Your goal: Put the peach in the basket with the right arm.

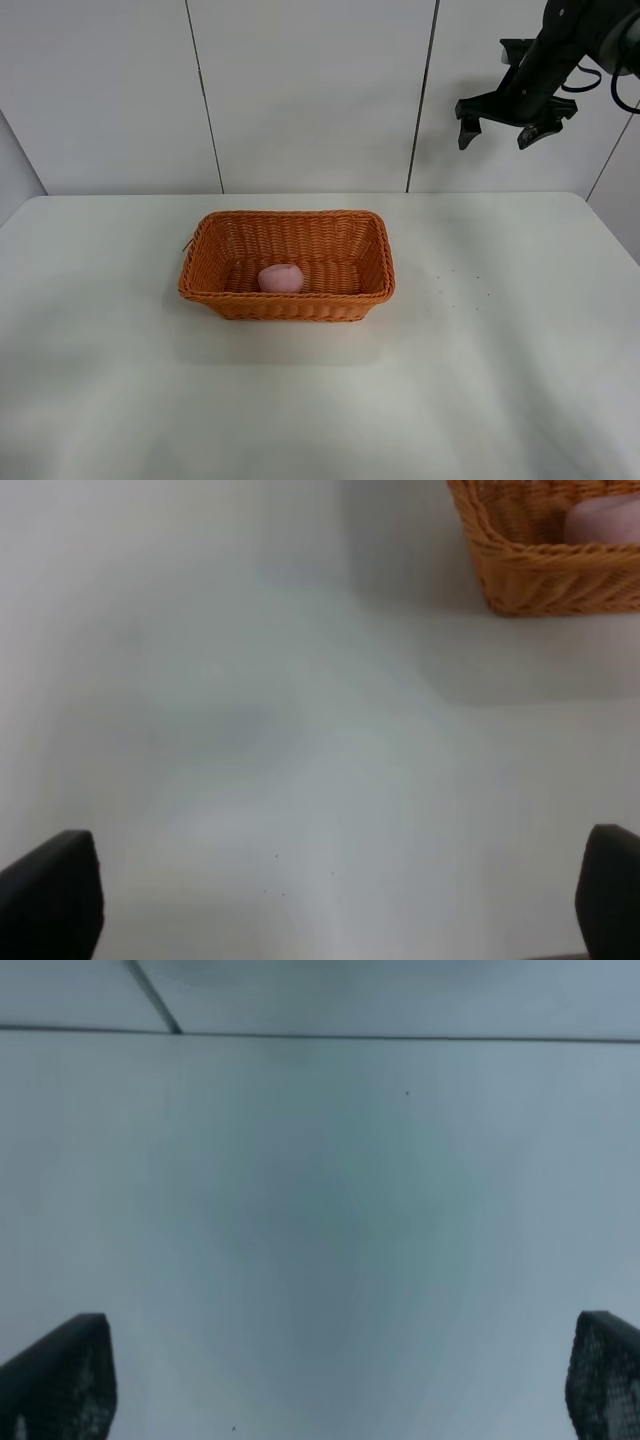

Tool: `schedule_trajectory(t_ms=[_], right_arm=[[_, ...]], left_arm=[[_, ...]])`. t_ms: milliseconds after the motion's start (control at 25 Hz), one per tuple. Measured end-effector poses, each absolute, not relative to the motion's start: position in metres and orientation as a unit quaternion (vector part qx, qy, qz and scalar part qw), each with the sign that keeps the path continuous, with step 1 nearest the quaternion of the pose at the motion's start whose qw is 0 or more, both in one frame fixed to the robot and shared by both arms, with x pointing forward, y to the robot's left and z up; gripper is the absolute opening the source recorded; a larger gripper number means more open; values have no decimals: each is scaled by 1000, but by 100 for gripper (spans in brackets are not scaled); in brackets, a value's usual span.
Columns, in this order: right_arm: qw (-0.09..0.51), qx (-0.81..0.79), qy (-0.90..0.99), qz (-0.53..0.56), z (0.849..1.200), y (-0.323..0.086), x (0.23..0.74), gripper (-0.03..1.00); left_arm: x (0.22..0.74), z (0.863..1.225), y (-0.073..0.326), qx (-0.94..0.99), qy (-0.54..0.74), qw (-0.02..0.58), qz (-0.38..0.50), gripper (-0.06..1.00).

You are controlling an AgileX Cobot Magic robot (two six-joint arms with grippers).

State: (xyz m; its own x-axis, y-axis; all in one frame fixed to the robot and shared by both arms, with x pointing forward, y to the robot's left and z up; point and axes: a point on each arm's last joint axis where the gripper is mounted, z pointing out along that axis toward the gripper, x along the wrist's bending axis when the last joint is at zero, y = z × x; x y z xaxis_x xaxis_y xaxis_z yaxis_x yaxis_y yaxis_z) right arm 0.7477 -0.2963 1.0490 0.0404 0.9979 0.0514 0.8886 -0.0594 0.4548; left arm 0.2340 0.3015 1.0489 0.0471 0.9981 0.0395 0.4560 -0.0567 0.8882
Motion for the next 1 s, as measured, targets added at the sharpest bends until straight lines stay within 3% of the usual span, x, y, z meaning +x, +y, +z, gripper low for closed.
schedule_trajectory(t_ms=[520, 760, 1000], right_arm=[[118, 692, 695, 155, 1069, -294, 698, 69], [82, 692, 707, 117, 1074, -294, 633, 69], [31, 699, 711, 66, 1057, -294, 546, 69]], left_arm=[[234, 1049, 302, 625, 582, 365, 371, 98], [234, 1049, 302, 625, 582, 365, 371, 98], [234, 1049, 302, 625, 582, 365, 371, 98]])
